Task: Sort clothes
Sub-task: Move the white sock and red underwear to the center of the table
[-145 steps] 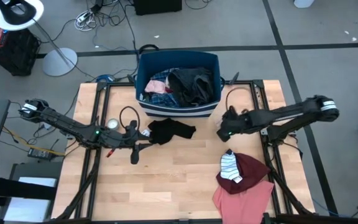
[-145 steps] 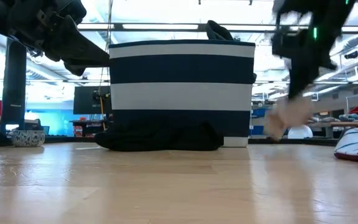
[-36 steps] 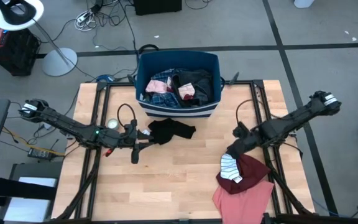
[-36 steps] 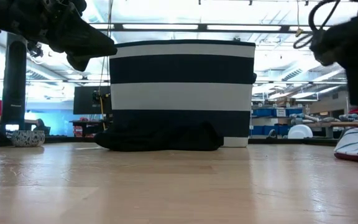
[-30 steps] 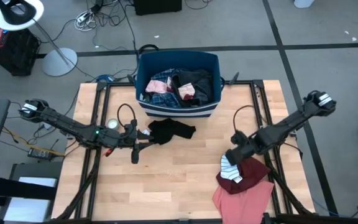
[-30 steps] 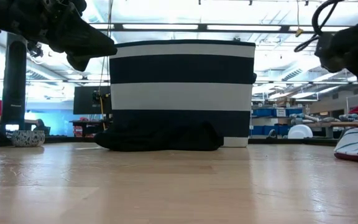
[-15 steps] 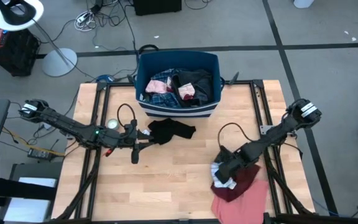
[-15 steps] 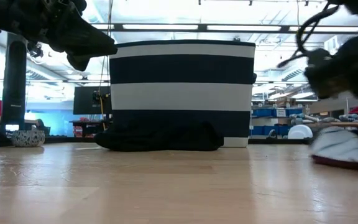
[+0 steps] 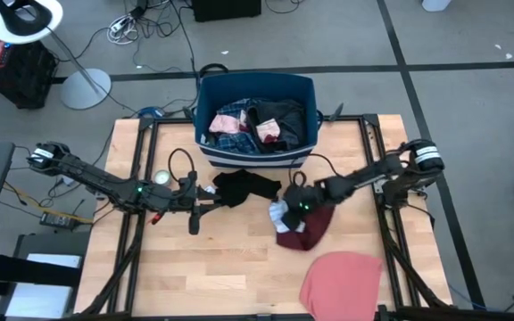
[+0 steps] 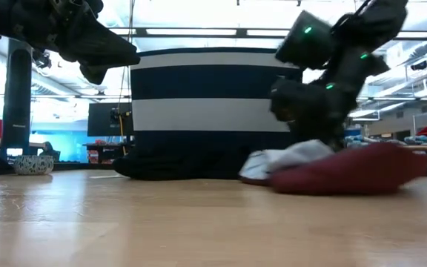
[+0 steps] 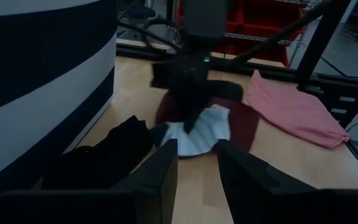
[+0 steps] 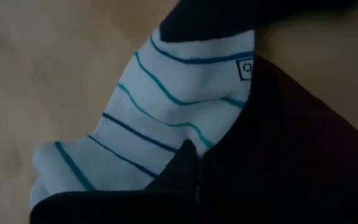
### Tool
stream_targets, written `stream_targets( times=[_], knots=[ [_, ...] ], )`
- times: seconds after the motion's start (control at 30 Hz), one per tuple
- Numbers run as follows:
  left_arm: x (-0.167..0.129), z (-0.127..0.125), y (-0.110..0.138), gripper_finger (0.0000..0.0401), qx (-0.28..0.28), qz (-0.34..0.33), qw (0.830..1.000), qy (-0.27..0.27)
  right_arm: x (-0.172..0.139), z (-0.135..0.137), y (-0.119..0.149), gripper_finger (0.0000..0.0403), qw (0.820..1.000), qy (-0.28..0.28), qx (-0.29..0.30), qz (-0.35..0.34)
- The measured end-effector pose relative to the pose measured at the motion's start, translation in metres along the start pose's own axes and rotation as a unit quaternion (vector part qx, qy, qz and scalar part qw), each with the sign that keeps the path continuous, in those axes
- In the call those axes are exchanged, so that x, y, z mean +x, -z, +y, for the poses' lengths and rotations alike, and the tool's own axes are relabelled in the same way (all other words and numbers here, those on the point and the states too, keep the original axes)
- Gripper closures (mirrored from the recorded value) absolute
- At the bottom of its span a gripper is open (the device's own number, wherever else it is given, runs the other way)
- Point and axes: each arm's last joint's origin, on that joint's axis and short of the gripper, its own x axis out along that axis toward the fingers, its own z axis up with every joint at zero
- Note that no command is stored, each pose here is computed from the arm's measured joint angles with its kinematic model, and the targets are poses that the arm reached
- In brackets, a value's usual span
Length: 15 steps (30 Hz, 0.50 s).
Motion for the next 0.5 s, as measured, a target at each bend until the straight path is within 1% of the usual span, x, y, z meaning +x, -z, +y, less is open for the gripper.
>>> stream_targets(
  times=[0.13,0.27,0.37,0.5],
  knots=[
    [0.000,0.000,0.000,0.0281,0.000,0.000,1.000,0.000,0.009,-0.013,-0.021,0.0396,0.999,-0.021,-0.008,-0.034],
    [0.000,0.000,0.001,0.0281,0.002,0.003,1.000,-0.001,0.004,-0.019,-0.034,0.0376,0.999,-0.011,-0.019,-0.045],
    [0.000,0.000,0.001,0.0281,0.002,0.003,1.000,-0.001,-0.010,-0.013,-0.051,0.0368,0.998,-0.007,-0.035,-0.053],
    [0.000,0.000,0.001,0.0281,0.002,0.003,1.000,-0.001,-0.031,0.000,-0.068,0.0369,0.996,-0.003,-0.067,-0.052]
  ],
)
